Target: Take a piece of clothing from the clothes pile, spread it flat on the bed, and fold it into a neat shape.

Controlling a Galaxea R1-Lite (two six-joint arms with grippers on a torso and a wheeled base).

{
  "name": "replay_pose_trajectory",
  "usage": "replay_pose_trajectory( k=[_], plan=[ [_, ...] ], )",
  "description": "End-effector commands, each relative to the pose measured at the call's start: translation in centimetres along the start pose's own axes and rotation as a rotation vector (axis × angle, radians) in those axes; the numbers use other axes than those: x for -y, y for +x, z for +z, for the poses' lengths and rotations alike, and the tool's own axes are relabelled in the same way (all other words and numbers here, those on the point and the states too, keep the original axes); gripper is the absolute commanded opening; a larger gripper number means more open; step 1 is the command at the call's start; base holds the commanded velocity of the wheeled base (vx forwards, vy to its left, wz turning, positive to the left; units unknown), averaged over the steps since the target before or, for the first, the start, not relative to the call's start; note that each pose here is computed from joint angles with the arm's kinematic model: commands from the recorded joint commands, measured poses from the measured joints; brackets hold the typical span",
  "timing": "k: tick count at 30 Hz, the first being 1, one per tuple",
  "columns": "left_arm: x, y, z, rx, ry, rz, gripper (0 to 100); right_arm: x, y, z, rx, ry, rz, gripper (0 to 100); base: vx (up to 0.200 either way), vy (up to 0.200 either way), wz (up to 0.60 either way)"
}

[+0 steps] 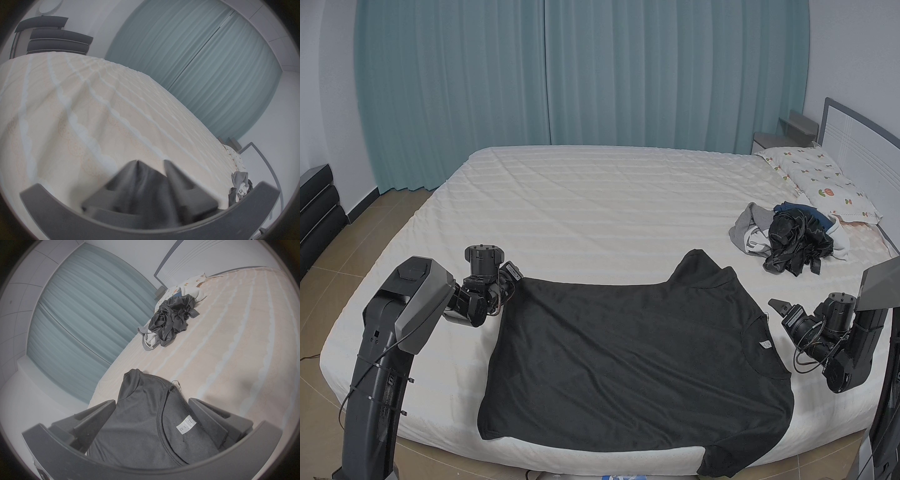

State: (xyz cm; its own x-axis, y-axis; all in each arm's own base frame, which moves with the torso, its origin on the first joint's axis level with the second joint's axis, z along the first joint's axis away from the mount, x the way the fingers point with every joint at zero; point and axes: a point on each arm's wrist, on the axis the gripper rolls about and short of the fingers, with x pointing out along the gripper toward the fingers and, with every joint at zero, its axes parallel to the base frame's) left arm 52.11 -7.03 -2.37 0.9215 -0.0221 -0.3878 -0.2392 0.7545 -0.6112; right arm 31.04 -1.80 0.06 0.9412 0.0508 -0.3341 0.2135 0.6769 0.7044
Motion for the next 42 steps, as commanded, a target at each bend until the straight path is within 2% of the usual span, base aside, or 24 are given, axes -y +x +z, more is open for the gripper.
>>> replay_pose_trajectory(
  k=[1, 4, 5, 8, 10, 13, 16, 17, 19, 22, 25, 29, 34, 39, 40, 42],
  plan=[
    [0.6, -0.7, 0.9, 0.008, -0.051, -0.007, 100, 0.1, -0.6, -0.2, -0.008, -0.002, -0.006, 100, 0.0, 0.0, 0.0],
    [0.9, -2.2, 2.8, 0.025, -0.104, -0.005, 100, -0.1, -1.0, 0.0, -0.006, 0.001, -0.003, 100, 0.0, 0.0, 0.0],
    [1.1, -4.1, 4.5, 0.02, -0.145, -0.016, 100, -0.2, -1.5, 0.1, -0.011, 0.003, -0.003, 100, 0.0, 0.0, 0.0],
    [1.5, -8.6, 7.5, -0.075, -0.203, -0.104, 100, -0.3, -2.1, 0.0, -0.02, 0.002, -0.002, 100, 0.0, 0.0, 0.0],
    [1.8, -10.4, 8.1, -0.117, -0.215, -0.141, 100, -0.3, -2.3, -0.1, -0.027, 0.003, -0.007, 100, 0.0, 0.0, 0.0],
    [1.9, -12.3, 8.3, -0.139, -0.215, -0.137, 100, -0.4, -2.5, -0.5, -0.045, 0.0, -0.005, 100, 0.0, 0.0, 0.0],
    [1.5, -13.7, 7.9, -0.162, -0.215, -0.121, 100, -0.7, -2.6, -0.6, -0.048, -0.005, 0.002, 100, 0.0, 0.0, 0.0],
    [0.1, -16.9, 6.2, -0.248, -0.223, -0.076, 100, -1.3, -2.4, -0.5, -0.04, -0.015, 0.03, 100, 0.0, 0.0, 0.0],
    [-0.3, -17.5, 5.7, -0.272, -0.224, -0.062, 100, -1.6, -2.4, -0.6, -0.042, -0.021, 0.04, 100, 0.0, 0.0, 0.0],
    [-1.7, -20.2, 3.6, -0.34, -0.223, -0.015, 100, -2.5, -2.1, -0.6, -0.039, -0.046, 0.079, 100, 0.0, 0.0, 0.0],
    [-2.3, -22.9, 1.3, -0.385, -0.201, -0.031, 100, -3.2, -2.1, -1.2, -0.057, -0.089, 0.099, 100, -0.2, 0.0, 0.0],
    [-2.6, -25.6, -0.6, -0.409, -0.182, -0.067, 100, -3.2, -2.8, -2.2, -0.09, -0.123, 0.084, 100, -0.2, 0.0, 0.0],
    [-3.4, -26.7, -2.3, -0.45, -0.172, -0.056, 100, -2.5, -4.5, -3.2, -0.148, -0.118, 0.037, 100, -0.2, 0.0, 0.0],
    [-3.9, -26.3, -3.0, -0.459, -0.172, -0.045, 100, -2.0, -6.0, -3.9, -0.2, -0.094, 0.004, 100, 0.0, 0.0, 0.0],
    [-4.2, -26.4, -3.2, -0.466, -0.175, -0.044, 100, -1.8, -6.5, -4.2, -0.221, -0.049, -0.014, 100, 0.0, 0.0, 0.0],
    [-4.3, -26.4, -3.4, -0.48, -0.177, -0.04, 100, -1.9, -6.7, -4.5, -0.234, -0.031, -0.013, 100, 0.0, 0.0, 0.0]
  ],
)
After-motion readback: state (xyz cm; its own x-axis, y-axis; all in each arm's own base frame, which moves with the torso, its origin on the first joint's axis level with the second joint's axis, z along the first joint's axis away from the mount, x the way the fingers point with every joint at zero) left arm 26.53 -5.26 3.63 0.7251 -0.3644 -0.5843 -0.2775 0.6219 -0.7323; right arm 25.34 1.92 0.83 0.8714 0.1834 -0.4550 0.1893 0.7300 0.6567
